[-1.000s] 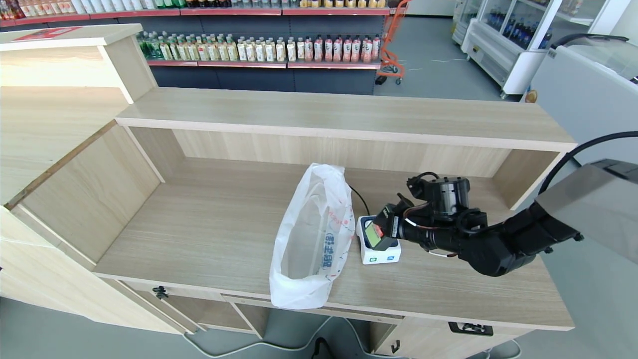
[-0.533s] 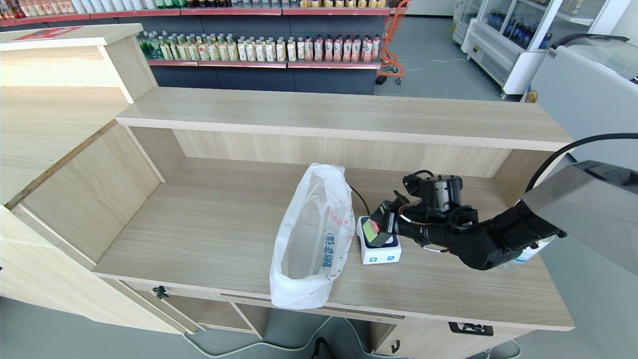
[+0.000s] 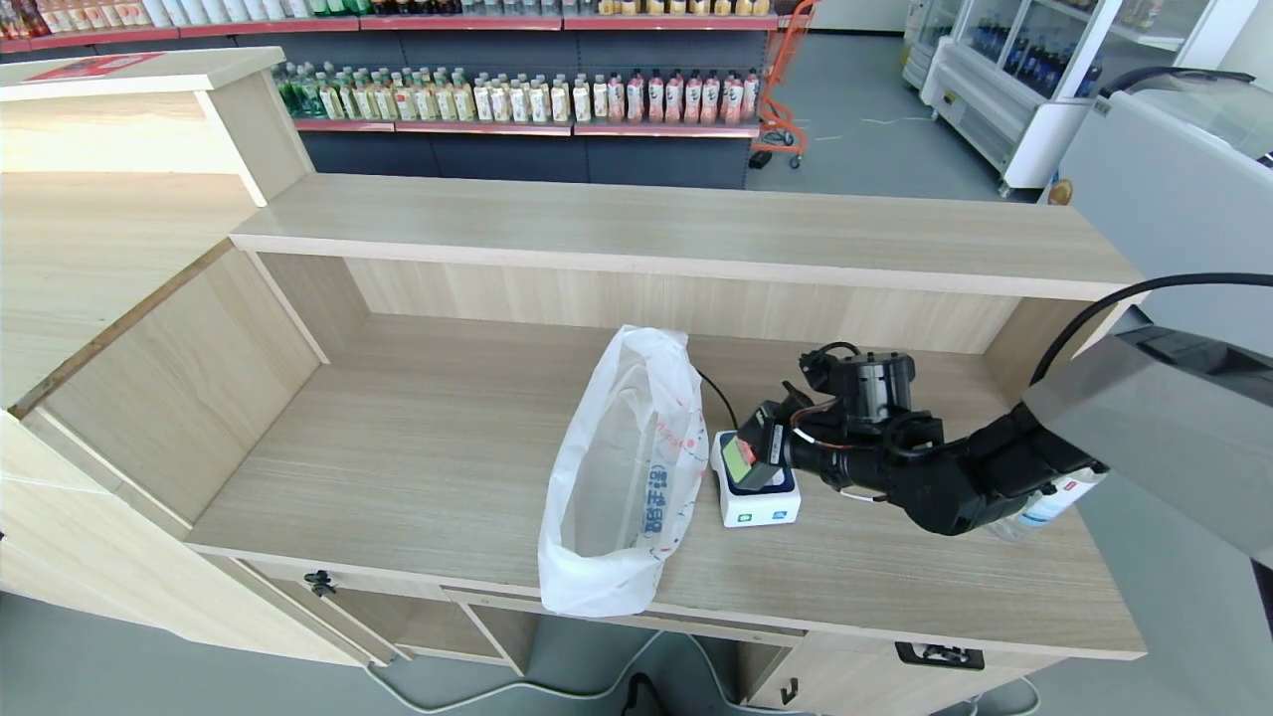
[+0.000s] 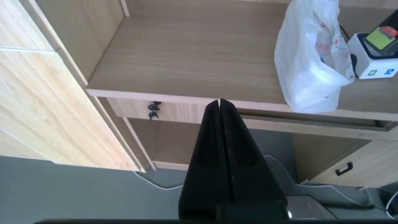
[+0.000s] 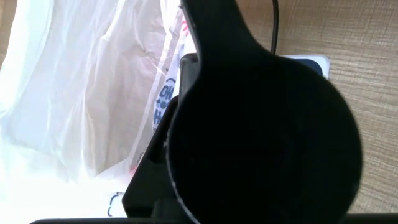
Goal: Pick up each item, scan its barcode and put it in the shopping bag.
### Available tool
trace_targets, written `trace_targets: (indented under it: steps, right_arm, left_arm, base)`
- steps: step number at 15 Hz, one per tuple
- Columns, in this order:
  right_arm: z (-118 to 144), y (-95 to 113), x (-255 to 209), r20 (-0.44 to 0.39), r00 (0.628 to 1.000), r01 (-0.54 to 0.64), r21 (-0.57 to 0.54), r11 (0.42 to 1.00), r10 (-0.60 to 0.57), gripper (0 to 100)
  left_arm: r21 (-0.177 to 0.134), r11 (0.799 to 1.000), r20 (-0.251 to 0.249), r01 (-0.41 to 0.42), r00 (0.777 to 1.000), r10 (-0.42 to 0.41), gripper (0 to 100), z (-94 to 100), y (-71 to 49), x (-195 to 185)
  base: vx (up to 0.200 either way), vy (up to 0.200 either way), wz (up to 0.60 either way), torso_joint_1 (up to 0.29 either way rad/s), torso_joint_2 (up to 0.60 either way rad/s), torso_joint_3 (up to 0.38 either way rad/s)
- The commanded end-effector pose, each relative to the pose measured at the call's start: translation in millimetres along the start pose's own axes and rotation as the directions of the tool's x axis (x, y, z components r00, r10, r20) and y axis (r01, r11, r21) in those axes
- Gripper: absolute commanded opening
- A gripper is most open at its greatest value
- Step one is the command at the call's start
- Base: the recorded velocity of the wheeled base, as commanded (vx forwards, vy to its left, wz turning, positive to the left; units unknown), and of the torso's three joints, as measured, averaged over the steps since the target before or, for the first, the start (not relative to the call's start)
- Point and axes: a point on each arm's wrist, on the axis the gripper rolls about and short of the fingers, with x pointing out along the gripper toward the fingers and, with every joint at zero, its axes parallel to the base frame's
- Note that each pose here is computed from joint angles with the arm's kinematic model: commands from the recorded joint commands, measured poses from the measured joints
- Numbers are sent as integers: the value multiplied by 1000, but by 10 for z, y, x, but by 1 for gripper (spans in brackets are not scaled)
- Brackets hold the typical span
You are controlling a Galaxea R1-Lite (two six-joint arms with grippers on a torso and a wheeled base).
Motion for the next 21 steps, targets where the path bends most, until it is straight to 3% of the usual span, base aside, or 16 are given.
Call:
trace_targets:
  steps: [1,8,10,12,15,17,21]
  right_arm:
    - [2,-13,41,5,1000,-1,1,1000,1,0]
    - [-58,-33,112,-7,1000,0,4,1000,0,0]
    - [45,31,31,21,1000,-11,-3,1000,11,0]
    - [274,156,-195,78,996,-31,-15,999,32,0]
    - [600,350,-900,240,968,130,-248,960,-69,0]
    - [634,474,-1180,306,947,182,-260,948,-98,0]
    - [399,575,-1743,296,951,188,-313,931,-92,0]
  left_arm:
    - [0,1000,0,0,1000,0,0,-1,0,0]
    - [0,1000,0,0,1000,0,0,-1,0,0]
    - [0,1000,0,0,1000,0,0,1,0,1]
    - [0,1000,-2,0,1000,0,0,-1,0,1]
    - [0,1000,1,0,1000,0,0,1,0,0]
    - [0,1000,0,0,1000,0,0,-1,0,0]
    - [0,1000,0,0,1000,0,0,-1,0,0]
  base:
    - [0,0,0,0,0,0]
    - [0,0,0,0,0,0]
    - [0,0,0,0,0,0]
    - [0,0,0,0,0,0]
    - [0,0,0,0,0,0]
    - [0,0,0,0,0,0]
    - [0,0,0,0,0,0]
